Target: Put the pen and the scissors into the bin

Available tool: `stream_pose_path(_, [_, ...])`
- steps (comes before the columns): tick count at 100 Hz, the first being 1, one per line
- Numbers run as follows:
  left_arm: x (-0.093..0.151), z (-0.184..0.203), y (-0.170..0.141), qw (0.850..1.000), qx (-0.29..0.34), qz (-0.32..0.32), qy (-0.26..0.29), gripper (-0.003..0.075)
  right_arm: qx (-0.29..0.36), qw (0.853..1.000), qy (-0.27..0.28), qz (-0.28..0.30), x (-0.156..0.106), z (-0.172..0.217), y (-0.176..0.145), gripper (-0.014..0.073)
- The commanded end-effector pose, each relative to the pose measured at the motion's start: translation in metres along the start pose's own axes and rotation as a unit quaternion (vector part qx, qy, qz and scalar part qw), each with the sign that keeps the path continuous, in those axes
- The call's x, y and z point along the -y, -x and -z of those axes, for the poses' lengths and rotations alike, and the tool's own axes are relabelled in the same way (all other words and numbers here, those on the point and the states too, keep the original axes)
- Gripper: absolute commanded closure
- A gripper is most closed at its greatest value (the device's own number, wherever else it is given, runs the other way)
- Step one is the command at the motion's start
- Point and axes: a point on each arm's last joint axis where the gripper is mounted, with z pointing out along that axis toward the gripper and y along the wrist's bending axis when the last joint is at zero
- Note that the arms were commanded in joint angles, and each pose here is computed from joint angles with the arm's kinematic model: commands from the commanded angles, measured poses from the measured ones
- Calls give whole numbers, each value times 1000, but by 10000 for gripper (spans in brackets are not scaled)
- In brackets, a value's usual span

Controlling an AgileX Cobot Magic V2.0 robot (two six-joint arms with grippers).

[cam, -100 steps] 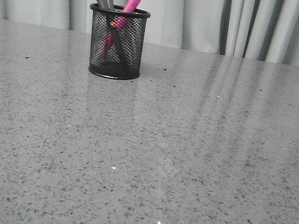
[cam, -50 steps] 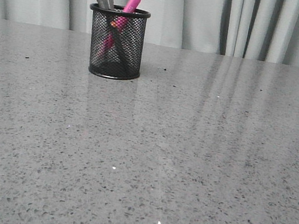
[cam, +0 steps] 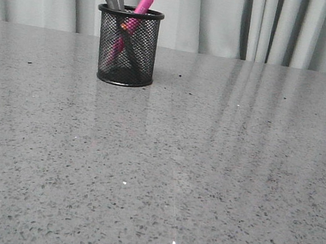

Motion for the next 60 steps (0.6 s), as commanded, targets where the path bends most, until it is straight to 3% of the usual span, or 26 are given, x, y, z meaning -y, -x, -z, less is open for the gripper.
stream_pose_path(1, [1, 1, -6, 999, 33, 10, -1, 739, 4, 1000, -10, -7, 2, 4, 8, 666])
stream_pose_path(24, [1, 1, -6, 999, 33, 10, -1, 739, -46, 997, -51, 17, 10, 33, 2, 666])
stream_pose_path(41, [1, 1, -6, 999, 33, 10, -1, 739, -10, 993, -109, 35, 16, 56, -9, 666])
stream_pose_path(60, [1, 1, -6, 999, 33, 10, -1, 739, -35, 992, -121, 24, 14, 70, -24, 666])
